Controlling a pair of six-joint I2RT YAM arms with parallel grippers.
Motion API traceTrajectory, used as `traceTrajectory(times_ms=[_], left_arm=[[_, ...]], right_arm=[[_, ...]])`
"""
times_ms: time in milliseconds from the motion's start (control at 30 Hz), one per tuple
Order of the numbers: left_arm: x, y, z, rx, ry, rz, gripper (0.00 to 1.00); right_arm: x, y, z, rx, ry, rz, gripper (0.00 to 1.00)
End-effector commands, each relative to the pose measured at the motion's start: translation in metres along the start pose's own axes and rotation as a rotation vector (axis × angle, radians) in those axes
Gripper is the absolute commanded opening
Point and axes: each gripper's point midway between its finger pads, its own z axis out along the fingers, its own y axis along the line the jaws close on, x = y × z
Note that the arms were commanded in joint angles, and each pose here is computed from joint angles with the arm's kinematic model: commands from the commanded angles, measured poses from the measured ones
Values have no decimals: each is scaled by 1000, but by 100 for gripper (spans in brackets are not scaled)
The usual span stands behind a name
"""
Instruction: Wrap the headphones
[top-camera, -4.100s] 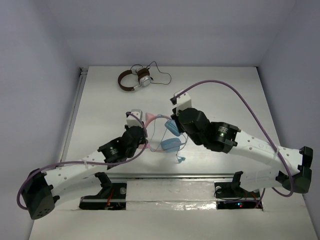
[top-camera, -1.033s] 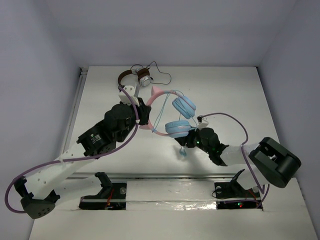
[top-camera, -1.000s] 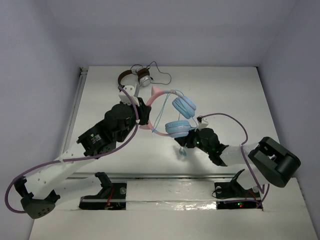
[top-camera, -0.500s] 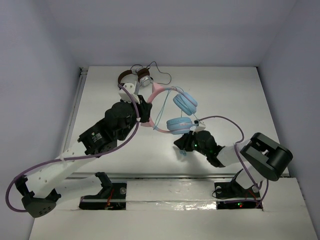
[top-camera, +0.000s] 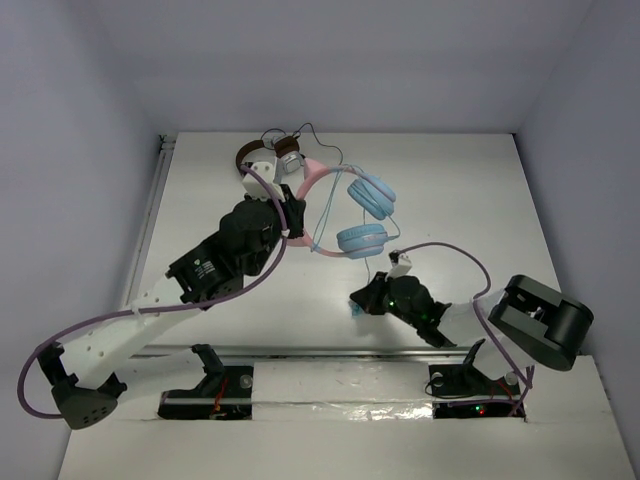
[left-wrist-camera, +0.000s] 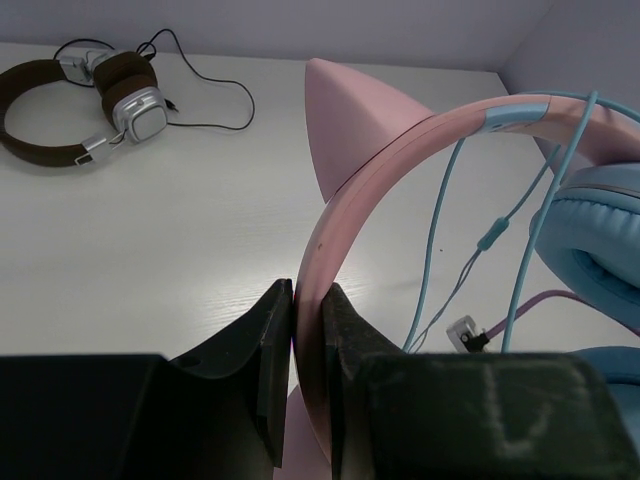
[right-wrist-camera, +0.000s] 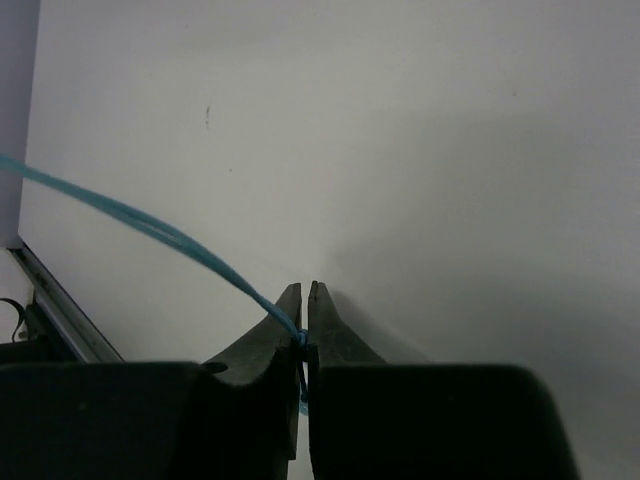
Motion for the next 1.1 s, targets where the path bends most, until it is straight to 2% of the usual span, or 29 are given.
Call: traceTrajectory(times_ms=[0,233,533,667,833,867,1067], left_arm=[[-64,-17,-6,36,-191,-149,0],[-59,11,9,-144,-263,-188,0],[-35,40,45,-299,-262,-162,0],[-11,52,61,-363,-234,-116,0],[25,65,70,-406,-180,-66,0],[30,67,70,-407,-171,-61,0],[78,80,66,-396,-79,-48,0]], right_arm=[[-2,9,-3,5,-45,17,0],[25,39,-13,37,6,-15,0],[65,105,-32,7,76,-160,0],[80,135,-42,4,111,-241,0],[74,167,-58,14,125,-346,0],[75,162,-59,29,131,-370,0],[38,191,-75,3,79,-442,0]])
